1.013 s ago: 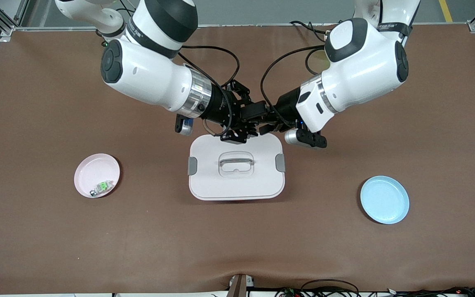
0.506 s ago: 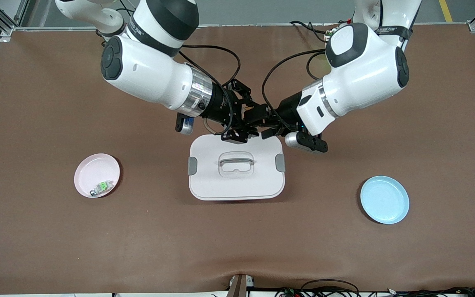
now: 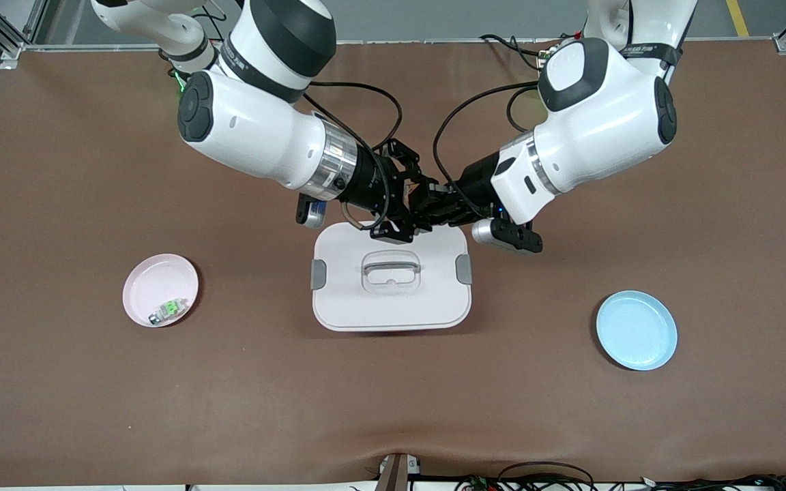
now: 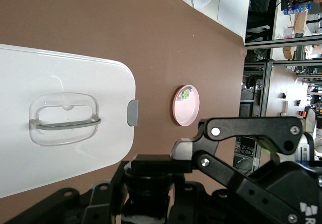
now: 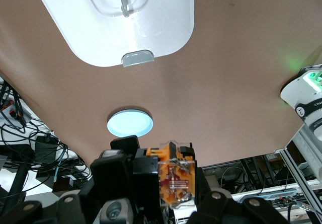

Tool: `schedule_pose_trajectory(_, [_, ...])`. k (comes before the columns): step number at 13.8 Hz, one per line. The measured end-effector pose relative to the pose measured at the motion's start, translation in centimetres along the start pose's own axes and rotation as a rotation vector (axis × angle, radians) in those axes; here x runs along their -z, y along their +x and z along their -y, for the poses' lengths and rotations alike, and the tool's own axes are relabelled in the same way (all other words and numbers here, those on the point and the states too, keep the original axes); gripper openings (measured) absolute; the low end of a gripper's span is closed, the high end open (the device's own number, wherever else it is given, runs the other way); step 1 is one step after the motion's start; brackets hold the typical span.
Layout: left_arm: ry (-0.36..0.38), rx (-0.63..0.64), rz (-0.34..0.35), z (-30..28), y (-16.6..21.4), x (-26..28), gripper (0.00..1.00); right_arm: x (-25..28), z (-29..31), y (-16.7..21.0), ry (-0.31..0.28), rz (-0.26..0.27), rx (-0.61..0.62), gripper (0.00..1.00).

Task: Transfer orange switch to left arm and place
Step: 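Grasp the switch with the left gripper above the white box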

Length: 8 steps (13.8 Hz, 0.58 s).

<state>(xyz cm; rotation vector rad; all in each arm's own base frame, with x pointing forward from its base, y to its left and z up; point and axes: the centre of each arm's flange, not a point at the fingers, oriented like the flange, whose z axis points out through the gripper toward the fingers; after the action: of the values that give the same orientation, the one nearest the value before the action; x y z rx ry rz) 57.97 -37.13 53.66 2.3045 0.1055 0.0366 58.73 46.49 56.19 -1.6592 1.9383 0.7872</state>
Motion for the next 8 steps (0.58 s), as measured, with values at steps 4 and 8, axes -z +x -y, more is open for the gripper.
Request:
schedule_pose_trajectory(4, [0.002,-0.007,-0.002,0.40,0.32,0.05,0.39,-0.48,0.18,-0.02,0.009,0.006,0.000,0.73])
schedule_pose_trajectory(8, [0.002,-0.006,-0.004,0.45,0.39,0.13,0.39,-0.48,0.25,-0.04,0.014,0.008,0.000,0.79])
